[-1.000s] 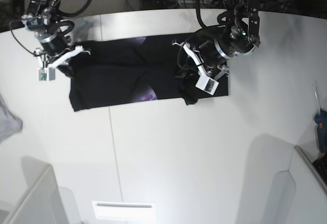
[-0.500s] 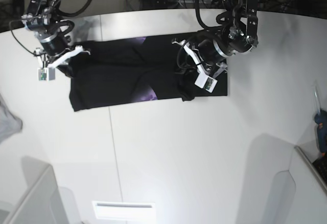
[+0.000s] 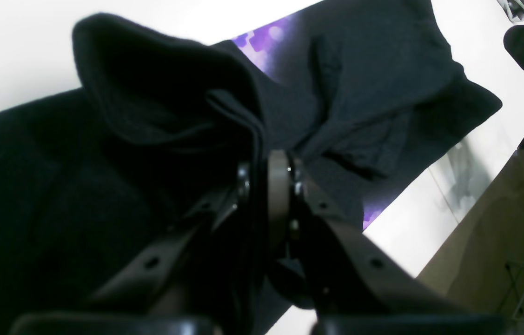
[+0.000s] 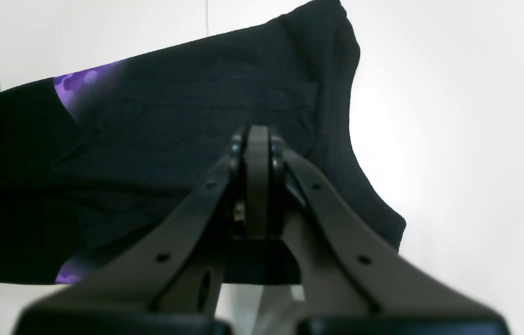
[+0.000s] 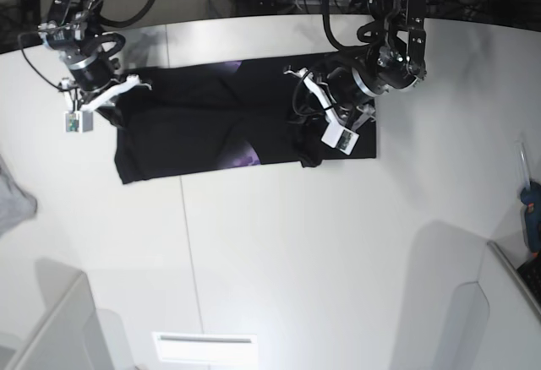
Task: Fold the T-shirt properly
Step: 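Carry the strip end with the left gripper toward the strip's middle, then release the folded end and raise the left gripper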
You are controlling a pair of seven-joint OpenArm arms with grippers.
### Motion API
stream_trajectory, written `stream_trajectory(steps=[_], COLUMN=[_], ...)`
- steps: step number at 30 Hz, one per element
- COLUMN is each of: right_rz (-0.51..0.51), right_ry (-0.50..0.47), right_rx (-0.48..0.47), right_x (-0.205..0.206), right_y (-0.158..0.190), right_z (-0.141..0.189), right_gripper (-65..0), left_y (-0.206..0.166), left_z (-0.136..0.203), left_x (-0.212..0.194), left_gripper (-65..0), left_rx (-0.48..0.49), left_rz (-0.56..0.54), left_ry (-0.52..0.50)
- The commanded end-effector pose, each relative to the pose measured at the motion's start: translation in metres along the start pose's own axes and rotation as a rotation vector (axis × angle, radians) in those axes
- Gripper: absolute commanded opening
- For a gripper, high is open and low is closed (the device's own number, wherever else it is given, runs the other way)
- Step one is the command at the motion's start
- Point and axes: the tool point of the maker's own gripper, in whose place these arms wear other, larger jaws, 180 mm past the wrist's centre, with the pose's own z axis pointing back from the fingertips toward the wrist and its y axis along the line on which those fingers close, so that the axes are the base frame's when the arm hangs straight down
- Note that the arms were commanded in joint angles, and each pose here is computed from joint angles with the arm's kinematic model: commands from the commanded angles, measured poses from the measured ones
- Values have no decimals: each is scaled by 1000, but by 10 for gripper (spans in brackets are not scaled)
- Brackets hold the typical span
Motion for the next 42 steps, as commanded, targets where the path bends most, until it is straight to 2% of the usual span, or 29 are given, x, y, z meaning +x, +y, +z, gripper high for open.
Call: stream_trajectory(steps=[1, 5, 15, 18, 21, 25, 30, 34, 36, 39, 40, 41, 42], right_rz=[11, 10, 11, 11, 11, 9, 7, 7, 9, 17, 19, 17, 2], right_ry=[-53, -54, -53, -53, -53, -54, -52, -54, -47, 21, 52, 81, 94], right_rx=[12, 11, 12, 12, 12, 11, 4, 4, 6, 8, 9, 0, -5], right_x=[15, 15, 15, 15, 15, 15, 14, 14, 14, 12, 11, 10, 13], right_y=[2, 2, 2, 2, 2, 2, -1, -1, 0, 0, 0, -3, -6], right_z=[2, 3, 2, 2, 2, 3, 4, 4, 3, -3, -5, -5, -6], right_gripper=[-650, -650, -650, -650, -650, -650, -650, -650, -650, -650, -650, -605, -516], left_y=[-5, -5, -4, -11, -31, -49, -50, -50, -34, 8, 24, 41, 58], left_z=[1, 1, 1, -2, -16, -37, -34, -12, 4, 24, 33, 42, 53], left_x=[13, 13, 14, 18, 13, -1, 9, 24, 26, 19, 16, 11, 6], left_gripper=[-650, -642, -336, -272, -240, -244, -245, -265, -383, -650, -650, -650, -650], left_rx=[-20, -19, -19, -38, -103, -170, -170, -151, -94, 31, 77, 126, 174], left_rz=[-7, -9, -9, -28, -65, -81, -96, -153, -140, -73, -48, -27, -8], left_ry=[-47, -48, -48, -49, -13, 53, 27, -27, -52, -61, -62, -61, -56])
